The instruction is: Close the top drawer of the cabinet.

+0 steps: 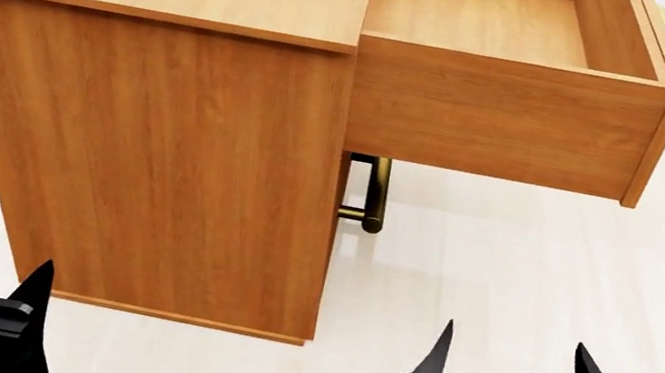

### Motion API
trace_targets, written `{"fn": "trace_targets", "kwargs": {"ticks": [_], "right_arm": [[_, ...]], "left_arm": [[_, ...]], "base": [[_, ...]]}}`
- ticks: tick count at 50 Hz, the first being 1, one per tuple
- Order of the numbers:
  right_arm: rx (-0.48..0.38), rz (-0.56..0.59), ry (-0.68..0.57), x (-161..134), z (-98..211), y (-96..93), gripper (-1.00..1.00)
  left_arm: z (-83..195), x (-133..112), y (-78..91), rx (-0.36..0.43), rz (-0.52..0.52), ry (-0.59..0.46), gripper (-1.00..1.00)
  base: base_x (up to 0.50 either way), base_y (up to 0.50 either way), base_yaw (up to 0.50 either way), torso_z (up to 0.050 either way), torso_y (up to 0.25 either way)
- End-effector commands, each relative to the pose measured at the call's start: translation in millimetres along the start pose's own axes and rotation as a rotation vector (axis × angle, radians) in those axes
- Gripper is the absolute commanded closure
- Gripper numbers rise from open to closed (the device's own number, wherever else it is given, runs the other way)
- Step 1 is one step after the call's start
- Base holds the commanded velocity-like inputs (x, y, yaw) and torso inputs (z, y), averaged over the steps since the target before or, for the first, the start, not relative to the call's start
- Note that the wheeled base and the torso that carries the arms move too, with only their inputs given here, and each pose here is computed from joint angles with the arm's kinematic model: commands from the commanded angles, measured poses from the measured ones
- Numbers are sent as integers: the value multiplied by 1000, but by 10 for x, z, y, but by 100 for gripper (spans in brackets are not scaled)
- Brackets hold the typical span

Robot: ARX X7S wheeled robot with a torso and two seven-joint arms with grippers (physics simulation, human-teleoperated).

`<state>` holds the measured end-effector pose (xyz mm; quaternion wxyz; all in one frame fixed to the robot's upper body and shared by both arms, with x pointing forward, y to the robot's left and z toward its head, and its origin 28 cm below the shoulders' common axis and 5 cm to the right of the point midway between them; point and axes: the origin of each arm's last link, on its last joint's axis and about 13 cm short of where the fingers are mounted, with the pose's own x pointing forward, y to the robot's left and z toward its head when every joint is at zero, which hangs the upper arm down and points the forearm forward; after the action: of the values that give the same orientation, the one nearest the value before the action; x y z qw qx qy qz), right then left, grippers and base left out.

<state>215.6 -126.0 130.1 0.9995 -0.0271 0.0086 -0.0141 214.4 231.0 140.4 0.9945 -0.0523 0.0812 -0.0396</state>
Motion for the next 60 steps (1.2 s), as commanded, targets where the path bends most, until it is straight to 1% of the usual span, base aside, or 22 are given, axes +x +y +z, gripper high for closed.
{"fn": "trace_targets", "kwargs": {"ticks": [1, 7, 8, 9, 10, 11, 12, 14, 16, 19, 20, 24, 25, 28, 32, 38, 40, 41, 43, 44, 47, 60], "right_arm": [[-63, -238, 47, 59, -123, -370, -100], [-117, -390, 52, 101, -99, -632, -100], [-139, -438, 62, 161, -92, -732, -100], [-139, -438, 62, 163, -92, -733, -100], [-147, -510, 75, 236, -74, -863, -100], [-141, -537, 87, 267, -67, -919, -100], [-136, -599, 98, 335, -37, -1043, -100], [-142, -623, 94, 363, -17, -1089, -100], [-137, -714, 115, 516, 50, -1277, -100], [-162, -782, 128, 656, 102, -1391, -100], [-180, -835, 142, 764, 157, -1468, -100], [-217, -911, 147, 976, 265, -1590, -100], [-190, -941, 156, 1082, 342, -1638, -100], [-195, -939, 157, 1236, 449, -1654, -100], [-191, -895, 134, 1431, 669, -1535, -100], [-236, -789, 94, 1770, 842, -1223, -100], [-229, -760, 77, 1835, 862, -1124, -100], [-223, -724, 79, 1897, 840, -1023, -100], [-215, -700, 82, 1951, 803, -947, -100], [-223, -668, 82, 1997, 770, -850, -100], [-240, -625, 70, 2074, 762, -694, -100], [-265, -460, 59, 2139, 657, -150, -100]], "left_arm": [[-8, 0, -3, 4, -6, -7, -100], [-10, 1, -17, 4, -14, -9, -100], [-11, -1, -19, 4, -16, -9, -100], [-11, -1, -19, 4, -16, -9, -100], [-8, -9, -18, 4, -17, -12, -100], [-8, -11, -16, 4, -17, -12, -100], [-11, -4, -9, 4, -14, -11, -100], [-15, 0, -7, 4, -12, -9, -100], [-23, 0, -13, 5, -13, -5, -100], [-20, -6, -19, 6, -16, -5, -100], [-19, -9, -20, 8, -18, -6, -100], [-6, -12, -13, 7, -17, -9, -100], [-3, -8, -6, 1, -16, -9, -100], [-23, -3, -1, -1, -13, -6, -100], [-54, 7, 16, -4, -7, 3, -100], [-70, -11, 48, -14, 0, 6, -100], [-71, -11, 56, -17, 1, 5, -100], [-69, -14, 62, -20, 2, 5, -100], [-69, -17, 68, -23, 2, 3, -100], [-68, -20, 79, -25, 4, 1, -100], [-83, -18, 106, -31, 15, 3, -100], [-98, -23, 127, -41, 24, 8, -100]], "base": [[0, 0, 0, 0, 0], [0, 0, 0, 0, 0], [0, 0, 0, 0, 0], [0, 0, 0, 0, 0], [0, 0, 0, 0, 0], [0, 0, 0, 0, 0], [0, 0, 0, 0, 0], [0, 0, 0, 0, 0], [0, 0, 0, 0, 0], [0, 0, 0, 0, 0], [0, 0, 0, 0, 0], [0, 0, 0, 0, 0], [0, 0, 0, 0, 0], [0, 0, 0, 0, 0], [0, 0, 0, 0, 0], [0, 0, 0, 0, 0], [0, 0, 0, 0, 0], [0, 0, 0, 0, 0], [0, 0, 0, 0, 0], [0, 0, 0, 0, 0], [0, 0, 0, 0, 0], [0, 0, 0, 0, 0]]}}
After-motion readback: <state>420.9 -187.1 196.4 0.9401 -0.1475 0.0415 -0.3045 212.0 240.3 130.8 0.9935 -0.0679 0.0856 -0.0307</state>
